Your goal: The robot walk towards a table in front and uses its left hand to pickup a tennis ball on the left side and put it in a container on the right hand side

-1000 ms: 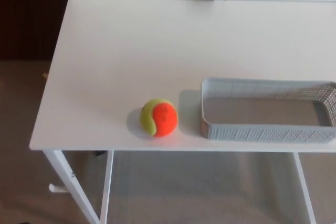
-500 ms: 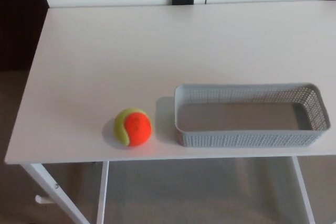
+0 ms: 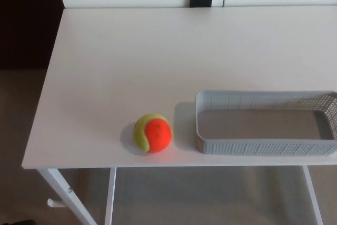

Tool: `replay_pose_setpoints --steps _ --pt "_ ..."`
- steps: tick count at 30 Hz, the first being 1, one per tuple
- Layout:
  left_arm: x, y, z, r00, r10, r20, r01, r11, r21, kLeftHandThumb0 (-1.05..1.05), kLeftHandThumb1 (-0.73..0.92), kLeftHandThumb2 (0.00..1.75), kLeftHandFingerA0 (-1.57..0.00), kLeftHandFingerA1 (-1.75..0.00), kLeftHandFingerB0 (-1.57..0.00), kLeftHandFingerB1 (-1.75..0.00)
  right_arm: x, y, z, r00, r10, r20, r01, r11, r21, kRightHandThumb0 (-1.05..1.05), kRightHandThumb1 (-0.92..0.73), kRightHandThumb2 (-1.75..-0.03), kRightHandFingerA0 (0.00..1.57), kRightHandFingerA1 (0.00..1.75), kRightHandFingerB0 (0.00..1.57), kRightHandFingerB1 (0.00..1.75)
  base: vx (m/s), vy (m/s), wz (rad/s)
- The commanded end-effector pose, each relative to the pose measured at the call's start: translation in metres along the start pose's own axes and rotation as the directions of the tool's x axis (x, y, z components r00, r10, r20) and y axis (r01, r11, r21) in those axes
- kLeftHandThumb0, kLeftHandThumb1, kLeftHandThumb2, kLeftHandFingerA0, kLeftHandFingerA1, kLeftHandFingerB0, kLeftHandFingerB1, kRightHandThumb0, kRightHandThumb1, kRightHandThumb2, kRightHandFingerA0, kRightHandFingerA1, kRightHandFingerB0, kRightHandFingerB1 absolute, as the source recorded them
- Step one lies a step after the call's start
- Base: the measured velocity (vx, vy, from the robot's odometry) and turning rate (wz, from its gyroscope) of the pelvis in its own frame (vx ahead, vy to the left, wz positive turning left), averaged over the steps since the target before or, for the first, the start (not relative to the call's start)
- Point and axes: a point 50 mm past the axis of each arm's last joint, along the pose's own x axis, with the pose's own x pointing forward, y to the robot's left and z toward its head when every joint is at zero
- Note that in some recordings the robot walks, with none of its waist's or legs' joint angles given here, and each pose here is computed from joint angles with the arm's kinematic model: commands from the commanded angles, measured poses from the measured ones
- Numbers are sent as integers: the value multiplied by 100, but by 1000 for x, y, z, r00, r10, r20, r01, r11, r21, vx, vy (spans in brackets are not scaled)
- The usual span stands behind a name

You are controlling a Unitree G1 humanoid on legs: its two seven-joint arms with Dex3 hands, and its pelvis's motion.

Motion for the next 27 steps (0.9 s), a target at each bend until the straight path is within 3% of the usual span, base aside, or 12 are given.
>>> replay_pose_setpoints --steps 1,10,11,13,14,15,17,19,22,25,26,27 --pt "-1 2 1 1000 12 4 -12 1000 26 -22 63 59 -55 -41 -46 -37 -1 -4 -2 1000 -18 -7 18 1000 -22 -12 -52 -53 52 60 33 49 0 0 0" --pt "-11 11 6 996 92 18 -93 994 51 -24 63 59 -50 -40 -40 -36 4 -3 5 1000 -19 11 20 999 -44 -14 -50 -55 52 62 33 51 0 0 0" --pt "-18 21 6 990 140 13 -140 989 45 -24 64 59 -40 -38 -31 -34 5 -7 6 1000 -23 14 24 999 -48 -15 -49 -56 52 63 32 51 0 0 0" --pt "-24 31 7 981 194 18 -195 979 52 -27 61 58 -40 -37 -30 -33 6 -9 6 999 -28 15 29 999 -46 -15 -50 -55 52 63 32 50 0 0 0" --pt "-31 46 11 966 258 35 -260 963 68 -31 64 59 -30 -35 -21 -30 8 -11 7 999 -31 14 32 998 -45 -15 -49 -55 52 62 34 51 0 0 0" --pt "-38 59 16 949 309 54 -313 946 83 -31 64 59 -30 -35 -21 -30 8 -12 7 999 -33 12 33 998 -44 -15 -49 -55 52 62 34 51 0 0 0" --pt "-53 89 33 872 469 143 -486 865 124 -29 61 59 -27 -37 -15 -29 8 -14 10 1000 -28 11 29 998 -58 -15 -52 -54 53 59 32 48 0 0 0" --pt "-58 100 40 842 509 179 -532 838 121 -28 63 60 -24 -35 -11 -27 9 -15 11 999 -32 8 32 997 -64 -14 -53 -55 52 57 33 48 0 0 0" --pt "-84 137 85 671 644 367 -674 736 -60 -33 58 68 -17 -37 -6 -17 8 -12 10 1000 -30 -2 30 999 -43 -13 -54 -55 52 57 33 48 0 0 0" --pt "-99 140 116 591 649 479 -661 730 -174 -34 57 70 -12 -37 -5 -16 8 -11 10 999 -32 -11 31 998 -47 -13 -54 -55 52 57 34 48 0 0 0" --pt "-104 138 129 563 628 537 -612 754 -241 -28 58 59 -15 -30 -6 -19 8 -11 10 1000 -29 -10 29 998 -51 -12 -55 -54 53 58 33 48 0 0 0" --pt "-112 135 147 515 593 619 -525 789 -320 -28 58 59 -15 -30 -6 -19 8 -11 10 1000 -26 -8 26 998 -56 -12 -55 -54 53 58 33 48 0 0 0"
